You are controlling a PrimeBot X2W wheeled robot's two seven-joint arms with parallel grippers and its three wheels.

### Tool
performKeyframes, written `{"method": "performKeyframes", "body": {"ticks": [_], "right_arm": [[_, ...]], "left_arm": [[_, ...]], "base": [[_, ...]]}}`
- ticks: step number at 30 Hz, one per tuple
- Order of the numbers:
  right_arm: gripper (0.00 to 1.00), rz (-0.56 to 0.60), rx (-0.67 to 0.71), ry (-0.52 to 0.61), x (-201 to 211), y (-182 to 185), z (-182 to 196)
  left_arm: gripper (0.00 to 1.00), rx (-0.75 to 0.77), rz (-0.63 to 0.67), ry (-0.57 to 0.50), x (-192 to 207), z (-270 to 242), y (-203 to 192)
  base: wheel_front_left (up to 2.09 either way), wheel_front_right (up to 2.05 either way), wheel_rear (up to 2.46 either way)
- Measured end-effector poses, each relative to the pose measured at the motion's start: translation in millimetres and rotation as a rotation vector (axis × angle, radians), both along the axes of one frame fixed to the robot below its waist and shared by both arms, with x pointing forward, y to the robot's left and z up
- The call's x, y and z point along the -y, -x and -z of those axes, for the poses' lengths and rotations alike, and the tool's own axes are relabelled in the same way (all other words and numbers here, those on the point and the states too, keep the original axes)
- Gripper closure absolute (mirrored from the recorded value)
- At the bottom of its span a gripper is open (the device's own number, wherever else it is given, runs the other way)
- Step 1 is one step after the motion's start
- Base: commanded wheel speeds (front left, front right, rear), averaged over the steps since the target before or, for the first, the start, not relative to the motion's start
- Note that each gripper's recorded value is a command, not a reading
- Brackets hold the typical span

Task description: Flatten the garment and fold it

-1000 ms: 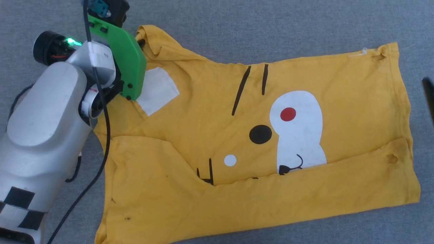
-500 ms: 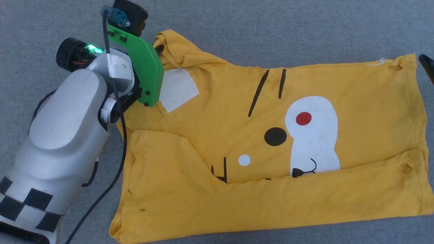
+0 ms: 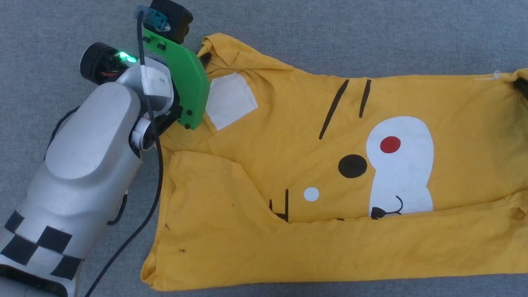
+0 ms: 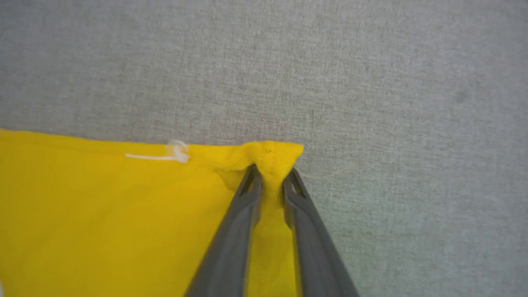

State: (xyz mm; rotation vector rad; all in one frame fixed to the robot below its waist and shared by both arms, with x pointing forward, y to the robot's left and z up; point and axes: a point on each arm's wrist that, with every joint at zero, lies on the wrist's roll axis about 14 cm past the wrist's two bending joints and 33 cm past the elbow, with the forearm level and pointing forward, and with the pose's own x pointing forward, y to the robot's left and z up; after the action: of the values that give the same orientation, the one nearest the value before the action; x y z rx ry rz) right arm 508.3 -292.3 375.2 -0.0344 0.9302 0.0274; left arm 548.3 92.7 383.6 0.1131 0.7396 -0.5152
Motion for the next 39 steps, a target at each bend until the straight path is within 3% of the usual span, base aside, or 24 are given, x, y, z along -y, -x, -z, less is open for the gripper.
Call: {"method": "performKeyframes", "body": {"ticks": [9, 17, 28, 39], "right_arm": [[1.00, -0.004, 0.120, 0.015, 5, -10, -24], [1.00, -0.030, 0.337, 0.003, 2, -21, -78], [1.00, -0.014, 0.439, -0.025, 5, 33, -94], [1.00, 0.066, 0.424, -0.099, 1, 91, -75]], "left_arm": [[1.00, 0.145, -0.026, 0.041, -6, -28, -15], [1.00, 0.364, -0.029, 0.129, -6, -80, -19], [1.00, 0.574, -0.040, 0.204, -12, -127, 45], [1.00, 0.507, -0.081, 0.232, -4, -109, 124]], "base": [[0.00, 0.00, 0.00], [0.00, 0.00, 0.00], [0.00, 0.00, 0.00], [0.00, 0.00, 0.00]]}}
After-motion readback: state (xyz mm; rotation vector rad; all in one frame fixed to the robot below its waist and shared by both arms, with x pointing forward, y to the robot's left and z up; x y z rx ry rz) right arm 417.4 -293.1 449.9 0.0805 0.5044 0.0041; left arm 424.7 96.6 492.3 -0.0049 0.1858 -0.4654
